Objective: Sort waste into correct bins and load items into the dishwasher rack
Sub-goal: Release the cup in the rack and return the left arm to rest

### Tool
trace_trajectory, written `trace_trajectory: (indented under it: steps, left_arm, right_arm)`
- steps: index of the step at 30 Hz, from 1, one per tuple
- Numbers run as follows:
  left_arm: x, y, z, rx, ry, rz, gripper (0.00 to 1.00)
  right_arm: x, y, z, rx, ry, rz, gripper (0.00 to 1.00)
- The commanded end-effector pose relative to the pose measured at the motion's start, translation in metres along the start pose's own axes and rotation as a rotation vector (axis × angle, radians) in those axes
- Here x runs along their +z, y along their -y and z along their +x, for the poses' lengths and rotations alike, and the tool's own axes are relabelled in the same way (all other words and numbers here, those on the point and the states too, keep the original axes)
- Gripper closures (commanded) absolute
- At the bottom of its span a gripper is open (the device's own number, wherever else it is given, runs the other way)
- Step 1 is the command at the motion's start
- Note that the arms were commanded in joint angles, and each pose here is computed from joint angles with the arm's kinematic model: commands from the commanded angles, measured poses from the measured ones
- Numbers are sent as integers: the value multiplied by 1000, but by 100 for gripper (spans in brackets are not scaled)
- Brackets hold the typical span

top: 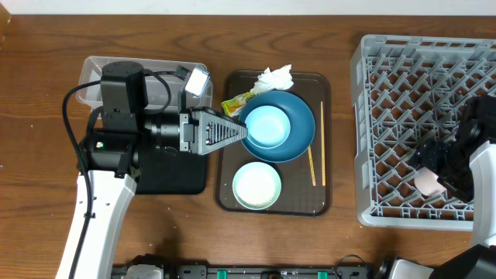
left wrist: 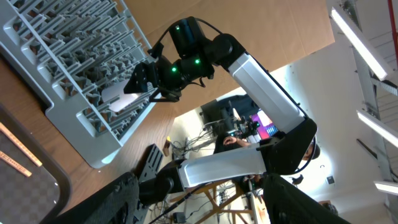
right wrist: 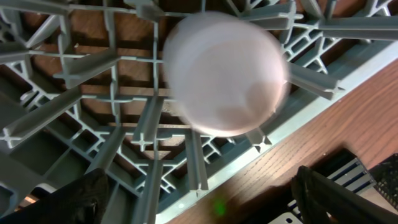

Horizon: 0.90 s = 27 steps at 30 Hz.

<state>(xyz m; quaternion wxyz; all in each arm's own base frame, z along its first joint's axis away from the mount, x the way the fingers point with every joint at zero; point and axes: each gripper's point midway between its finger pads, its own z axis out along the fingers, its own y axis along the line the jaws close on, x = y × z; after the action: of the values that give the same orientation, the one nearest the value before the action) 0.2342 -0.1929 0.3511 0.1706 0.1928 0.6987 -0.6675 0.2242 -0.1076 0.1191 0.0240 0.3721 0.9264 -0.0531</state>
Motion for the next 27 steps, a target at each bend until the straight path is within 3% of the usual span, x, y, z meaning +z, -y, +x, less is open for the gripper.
trace_trajectory:
  steps: [1, 4, 8, 14, 18, 20, 23, 27]
  left_arm:
    - [-2, 9, -2, 44, 1, 10, 33]
    - [-2, 9, -2, 44, 1, 10, 33]
    - [-2, 9, -2, 45, 1, 9, 32]
    - [-3, -14, -10, 33, 56, -120, 32]
    - [-14, -57, -6, -48, 110, -364, 33]
    - [-29, -87, 7, -116, 118, -559, 33]
    - [-61, -118, 29, -179, 112, -844, 33]
    - [-96, -126, 44, -188, 133, -1075, 33]
  right_arm:
    - [-11, -8, -7, -24, 21, -70, 6]
    - [-32, -32, -7, -135, 40, -213, 14]
    - [-89, -65, -2, -274, 154, -438, 13]
    - [-222, -102, 39, -494, 515, -777, 6]
    - [-274, -101, 79, -589, 689, -901, 7]
    - [-288, -96, 100, -627, 727, -946, 9]
    - [-291, -92, 119, -669, 723, -971, 11]
    - [-274, -98, 128, -702, 635, -962, 15]
